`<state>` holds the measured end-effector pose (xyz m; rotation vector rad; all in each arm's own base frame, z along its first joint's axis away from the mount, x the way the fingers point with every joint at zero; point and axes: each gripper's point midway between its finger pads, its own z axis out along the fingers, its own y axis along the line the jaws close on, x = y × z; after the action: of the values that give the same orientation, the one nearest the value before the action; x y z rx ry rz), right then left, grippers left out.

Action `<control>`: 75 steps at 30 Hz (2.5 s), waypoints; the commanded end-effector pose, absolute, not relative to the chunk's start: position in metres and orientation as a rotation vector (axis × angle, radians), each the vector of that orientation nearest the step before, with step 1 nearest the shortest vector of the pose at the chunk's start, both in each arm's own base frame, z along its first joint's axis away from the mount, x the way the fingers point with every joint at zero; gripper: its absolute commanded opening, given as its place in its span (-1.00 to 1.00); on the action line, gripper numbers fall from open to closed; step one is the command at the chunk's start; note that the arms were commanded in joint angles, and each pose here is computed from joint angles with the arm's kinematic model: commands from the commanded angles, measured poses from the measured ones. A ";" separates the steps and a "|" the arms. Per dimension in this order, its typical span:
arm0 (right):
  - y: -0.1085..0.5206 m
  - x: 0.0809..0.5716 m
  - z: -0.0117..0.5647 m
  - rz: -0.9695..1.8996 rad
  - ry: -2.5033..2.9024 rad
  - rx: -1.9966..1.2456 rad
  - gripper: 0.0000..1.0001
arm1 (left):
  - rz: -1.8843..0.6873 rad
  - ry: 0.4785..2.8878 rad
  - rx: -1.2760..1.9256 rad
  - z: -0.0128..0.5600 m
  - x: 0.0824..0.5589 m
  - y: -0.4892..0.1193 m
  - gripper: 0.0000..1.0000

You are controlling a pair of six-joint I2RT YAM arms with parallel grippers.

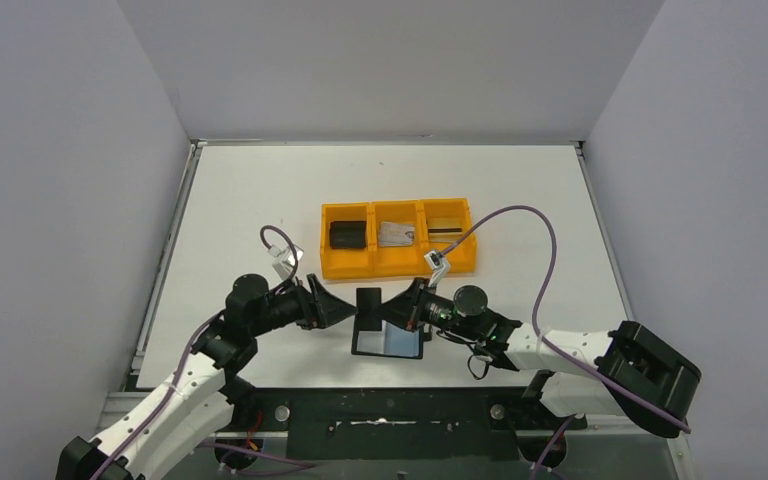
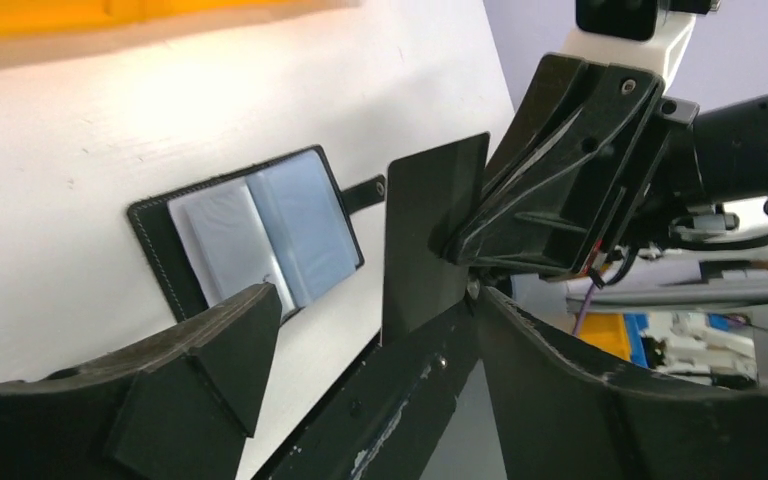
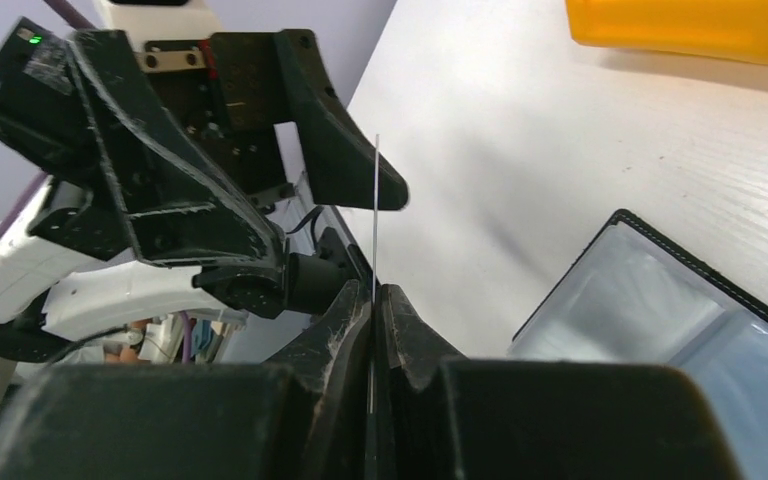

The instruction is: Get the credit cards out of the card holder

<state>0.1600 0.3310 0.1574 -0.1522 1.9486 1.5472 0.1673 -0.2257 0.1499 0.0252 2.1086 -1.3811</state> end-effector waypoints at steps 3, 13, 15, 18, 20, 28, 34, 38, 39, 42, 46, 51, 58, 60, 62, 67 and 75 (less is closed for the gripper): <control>0.331 0.176 0.180 1.473 1.879 -0.134 -1.00 | -1.084 2.089 0.005 0.168 0.193 -0.198 0.59; 0.330 0.184 0.176 1.382 1.895 -0.160 -1.00 | -0.572 2.087 -0.218 0.198 0.223 -0.126 0.71; 0.330 0.186 0.176 1.366 1.897 -0.162 -1.00 | -0.471 2.038 -0.227 0.207 0.229 -0.109 0.72; 0.332 0.188 0.178 1.347 1.900 -0.171 -1.00 | -0.366 1.955 -0.254 0.222 0.233 -0.088 0.74; 0.333 0.190 0.179 1.317 1.905 -0.191 -1.00 | -0.305 1.916 -0.270 0.225 0.235 -0.075 0.75; 0.324 0.220 0.186 1.013 1.908 -0.268 -1.00 | -0.227 1.828 -0.349 0.221 0.231 -0.051 0.78; 0.327 0.256 0.206 0.573 1.836 -0.569 -1.00 | -0.194 1.858 -0.364 0.213 0.235 -0.048 0.81; 0.337 0.281 0.216 0.251 1.746 -0.816 -1.00 | -0.173 1.889 -0.383 0.208 0.238 -0.045 0.82; 0.342 0.284 0.215 0.182 1.719 -0.887 -1.00 | -0.169 1.893 -0.387 0.207 0.238 -0.044 0.81; 0.346 0.300 0.203 -0.104 1.653 -1.073 -1.00 | -0.160 1.892 -0.403 0.206 0.239 -0.040 0.82; 0.352 0.320 0.187 -0.349 1.594 -1.274 -1.00 | -0.156 1.882 -0.419 0.207 0.239 -0.036 0.82; 0.367 0.336 0.182 -0.353 1.528 -1.343 -1.00 | -0.138 1.885 -0.431 0.208 0.239 -0.031 0.82; 0.383 0.350 0.179 -0.261 1.471 -1.373 -1.00 | -0.103 1.888 -0.479 0.208 0.238 -0.021 0.83; 0.388 0.353 0.180 -0.237 1.455 -1.373 -1.00 | -0.101 1.863 -0.498 0.215 0.237 -0.017 0.83; 0.392 0.357 0.181 -0.213 1.444 -1.373 -1.00 | -0.093 1.848 -0.515 0.217 0.236 -0.013 0.84; 0.397 0.368 0.175 -0.225 1.444 -1.403 -1.00 | -0.082 1.816 -0.548 0.222 0.232 -0.005 0.84; 0.403 0.382 0.162 -0.195 1.454 -1.431 -1.00 | -0.080 1.801 -0.559 0.224 0.231 -0.003 0.84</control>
<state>0.3685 0.3888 0.1374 -1.4728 1.5102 -0.2323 0.2286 -0.0071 0.1962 -0.5227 1.8836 -0.0571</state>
